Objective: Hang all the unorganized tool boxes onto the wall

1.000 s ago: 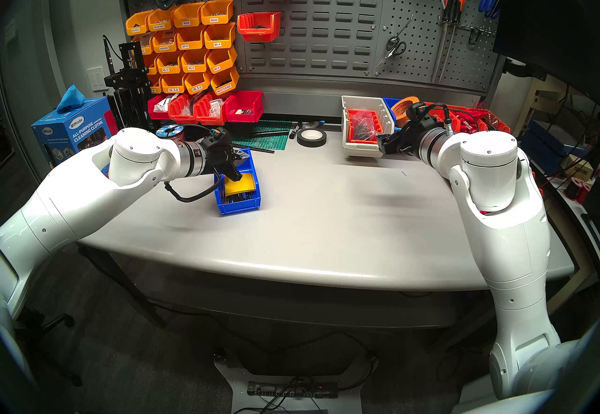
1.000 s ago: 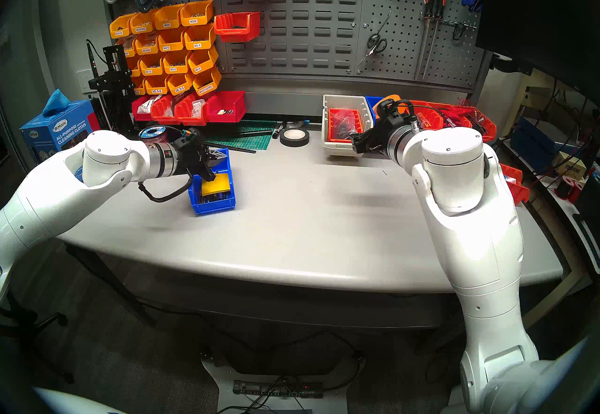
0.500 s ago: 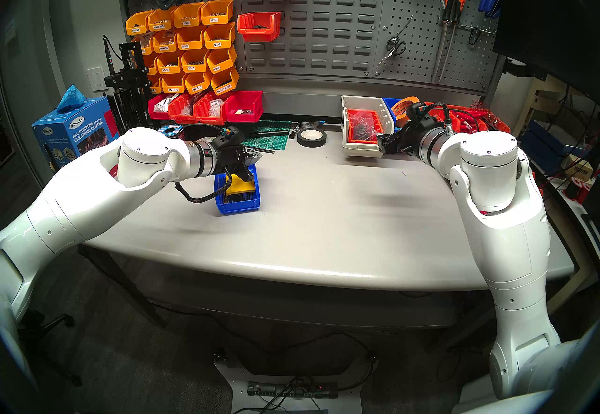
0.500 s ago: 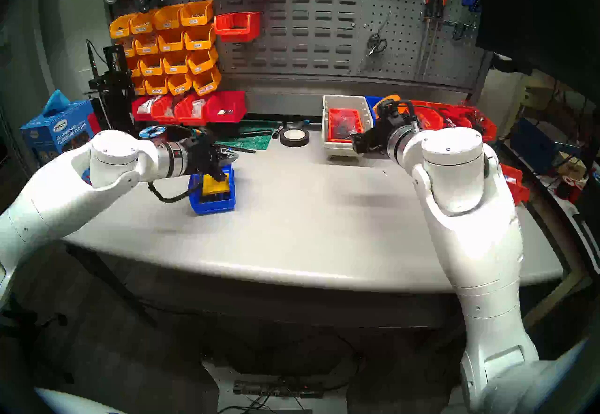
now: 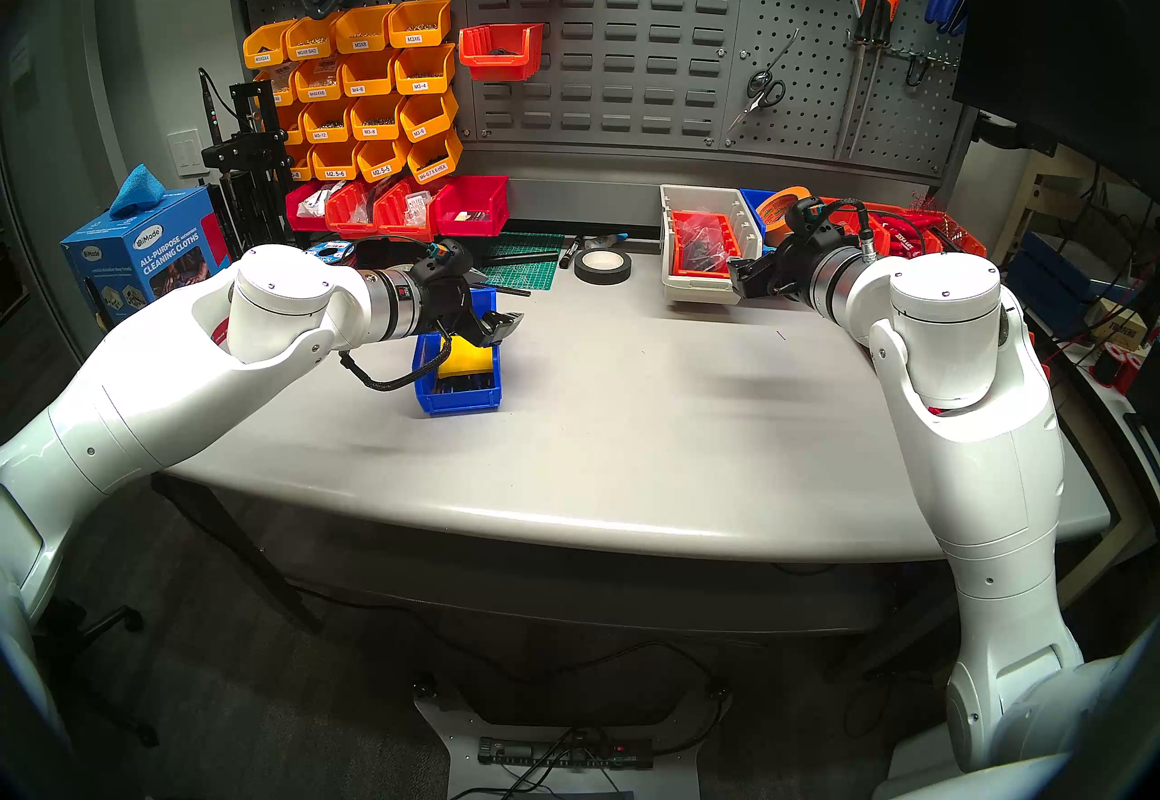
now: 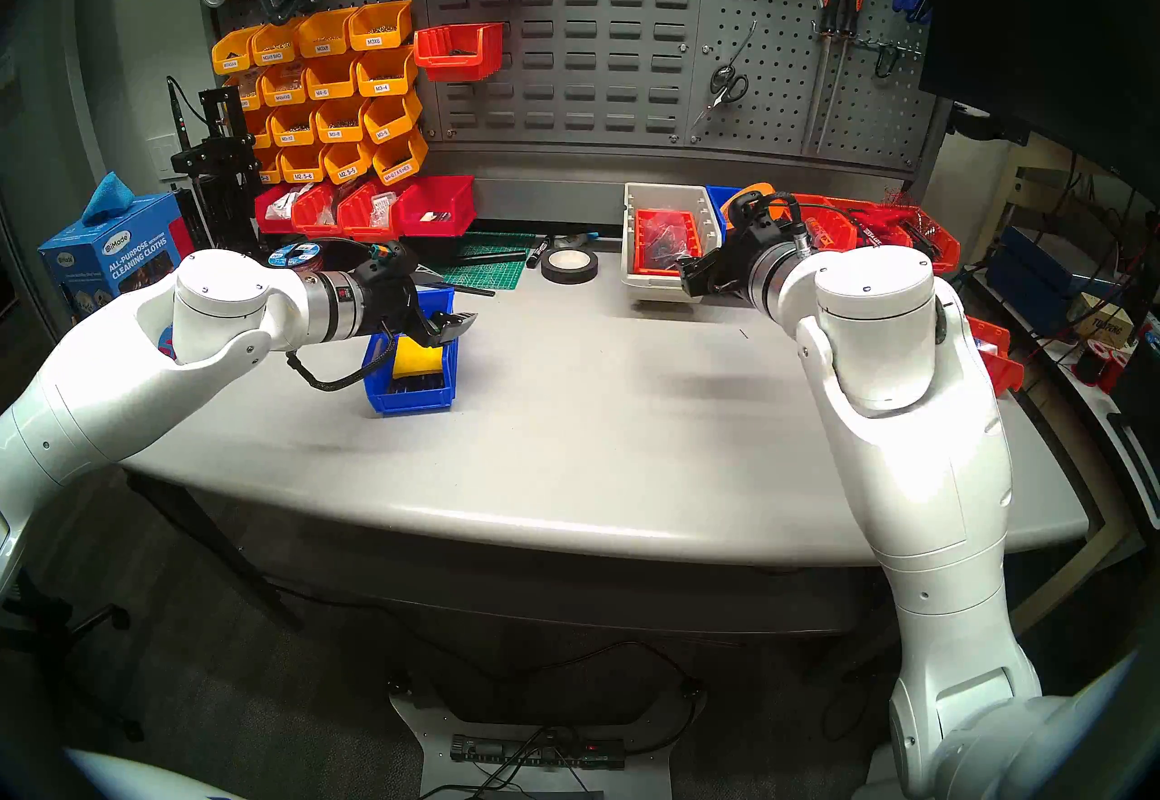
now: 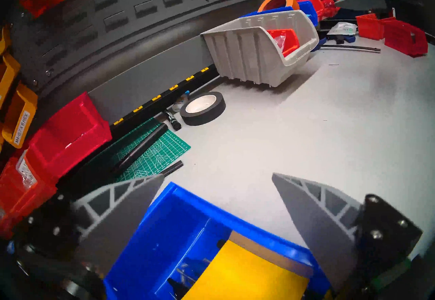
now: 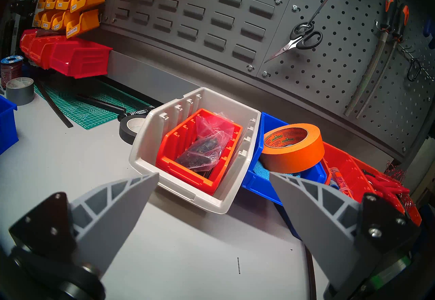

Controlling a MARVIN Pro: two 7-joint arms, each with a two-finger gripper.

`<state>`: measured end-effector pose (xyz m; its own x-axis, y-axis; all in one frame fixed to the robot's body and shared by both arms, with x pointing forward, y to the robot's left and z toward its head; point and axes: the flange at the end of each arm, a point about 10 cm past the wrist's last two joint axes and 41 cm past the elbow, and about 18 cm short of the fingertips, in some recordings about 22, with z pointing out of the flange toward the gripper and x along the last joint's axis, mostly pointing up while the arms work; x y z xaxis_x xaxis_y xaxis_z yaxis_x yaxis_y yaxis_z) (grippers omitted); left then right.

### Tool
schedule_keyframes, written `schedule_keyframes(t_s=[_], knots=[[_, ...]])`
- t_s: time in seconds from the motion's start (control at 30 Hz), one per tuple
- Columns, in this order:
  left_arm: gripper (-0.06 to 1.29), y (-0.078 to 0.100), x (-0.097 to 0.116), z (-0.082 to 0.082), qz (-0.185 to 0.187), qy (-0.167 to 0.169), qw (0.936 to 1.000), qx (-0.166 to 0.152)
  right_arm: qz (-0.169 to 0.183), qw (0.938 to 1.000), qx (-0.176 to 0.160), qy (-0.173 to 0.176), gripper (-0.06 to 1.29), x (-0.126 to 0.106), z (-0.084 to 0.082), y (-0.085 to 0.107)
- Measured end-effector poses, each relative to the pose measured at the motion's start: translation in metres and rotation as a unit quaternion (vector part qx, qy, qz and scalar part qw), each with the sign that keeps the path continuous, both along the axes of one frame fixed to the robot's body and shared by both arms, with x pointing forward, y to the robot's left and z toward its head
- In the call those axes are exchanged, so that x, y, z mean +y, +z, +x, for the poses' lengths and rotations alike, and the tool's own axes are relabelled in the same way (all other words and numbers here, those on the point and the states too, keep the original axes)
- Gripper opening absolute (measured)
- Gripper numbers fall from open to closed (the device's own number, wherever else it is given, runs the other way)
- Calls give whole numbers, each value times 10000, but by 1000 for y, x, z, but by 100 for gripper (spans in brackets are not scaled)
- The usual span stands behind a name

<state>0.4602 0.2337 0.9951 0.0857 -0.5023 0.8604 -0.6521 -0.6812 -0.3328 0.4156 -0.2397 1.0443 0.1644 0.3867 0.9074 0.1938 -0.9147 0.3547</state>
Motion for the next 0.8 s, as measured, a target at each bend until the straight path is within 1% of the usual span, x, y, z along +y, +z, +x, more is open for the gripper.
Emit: schedule_keyframes(t_s=[0.4,0.8], knots=[[123,-1,9,-7,-121,416,9991,20,0,10000,0,0,122,0,0,0],[123,12,17,-9,-197,642,9977,-121,0,10000,0,-1,122,0,0,0]])
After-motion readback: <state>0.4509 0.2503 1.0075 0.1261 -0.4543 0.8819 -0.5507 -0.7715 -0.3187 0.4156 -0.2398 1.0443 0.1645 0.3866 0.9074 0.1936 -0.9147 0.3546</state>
